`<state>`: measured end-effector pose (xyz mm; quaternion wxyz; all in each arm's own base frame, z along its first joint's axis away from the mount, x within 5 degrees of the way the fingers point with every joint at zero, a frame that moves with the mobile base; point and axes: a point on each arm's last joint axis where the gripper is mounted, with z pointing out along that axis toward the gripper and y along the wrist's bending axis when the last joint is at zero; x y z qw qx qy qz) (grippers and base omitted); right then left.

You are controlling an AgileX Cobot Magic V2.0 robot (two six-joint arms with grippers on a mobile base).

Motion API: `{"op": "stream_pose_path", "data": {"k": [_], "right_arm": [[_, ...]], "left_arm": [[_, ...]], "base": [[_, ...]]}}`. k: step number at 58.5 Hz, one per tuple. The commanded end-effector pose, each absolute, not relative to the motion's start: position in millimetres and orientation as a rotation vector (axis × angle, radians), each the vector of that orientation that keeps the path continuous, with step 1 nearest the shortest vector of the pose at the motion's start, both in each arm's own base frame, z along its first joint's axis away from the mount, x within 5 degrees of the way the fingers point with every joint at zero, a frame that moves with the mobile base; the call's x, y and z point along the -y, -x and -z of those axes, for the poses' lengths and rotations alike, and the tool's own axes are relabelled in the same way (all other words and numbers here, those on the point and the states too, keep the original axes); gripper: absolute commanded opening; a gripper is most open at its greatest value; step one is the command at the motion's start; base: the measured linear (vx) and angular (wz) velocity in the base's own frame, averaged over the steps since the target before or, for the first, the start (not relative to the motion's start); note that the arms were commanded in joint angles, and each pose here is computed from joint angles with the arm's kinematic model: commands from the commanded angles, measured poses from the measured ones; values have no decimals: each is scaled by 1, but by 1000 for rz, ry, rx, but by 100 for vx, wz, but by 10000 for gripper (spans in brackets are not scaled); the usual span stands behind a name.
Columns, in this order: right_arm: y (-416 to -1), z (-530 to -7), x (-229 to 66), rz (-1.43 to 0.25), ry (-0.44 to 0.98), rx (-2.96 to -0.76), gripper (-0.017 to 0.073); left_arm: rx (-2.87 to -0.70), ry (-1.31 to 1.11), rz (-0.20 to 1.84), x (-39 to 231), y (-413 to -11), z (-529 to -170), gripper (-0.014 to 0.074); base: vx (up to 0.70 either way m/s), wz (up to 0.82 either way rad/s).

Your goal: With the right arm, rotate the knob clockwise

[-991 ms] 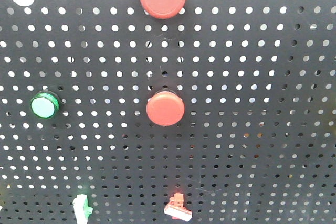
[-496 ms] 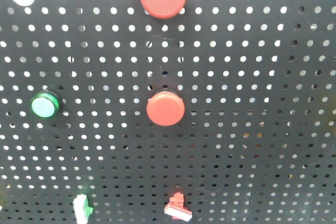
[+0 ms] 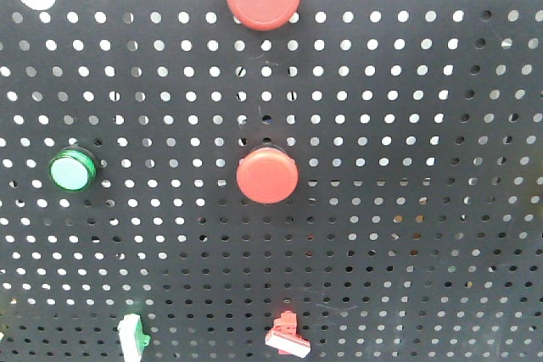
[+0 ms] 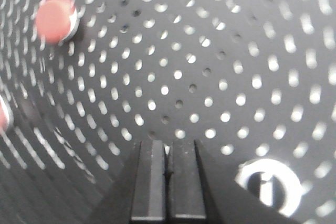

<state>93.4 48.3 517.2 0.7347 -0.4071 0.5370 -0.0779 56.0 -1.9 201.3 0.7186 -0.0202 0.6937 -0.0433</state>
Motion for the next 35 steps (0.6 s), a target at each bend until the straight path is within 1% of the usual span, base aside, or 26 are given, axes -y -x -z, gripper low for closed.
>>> {"op": "stream_pose_path", "data": {"k": [1, 6, 12, 18, 24, 35], "right_arm": [[-95, -529, -42, 324, 872, -1116, -9], [-96, -529, -40, 373, 866, -1119, -7], [-96, -532, -35, 432, 823, -1108, 1], [-96, -536, -33, 441, 776, -1091, 26], [-97, -537, -32, 424, 739, -1093, 70], [-97, -540, -30, 420, 691, -1080, 187]], "left_arm": [[-1465, 65, 103, 1, -56, -204, -6], [-1465, 65, 103, 1, -56, -204, -6], [-1465, 65, 103, 1, -56, -204, -6], [-1465, 65, 103, 1, -56, -204, -6], [-1465, 65, 103, 1, -56, -204, -6], [-1465, 65, 103, 1, -56, -204, -6]], "base": [[0, 0], [0, 0], [0, 0], [0, 0], [0, 0], [0, 0]]}}
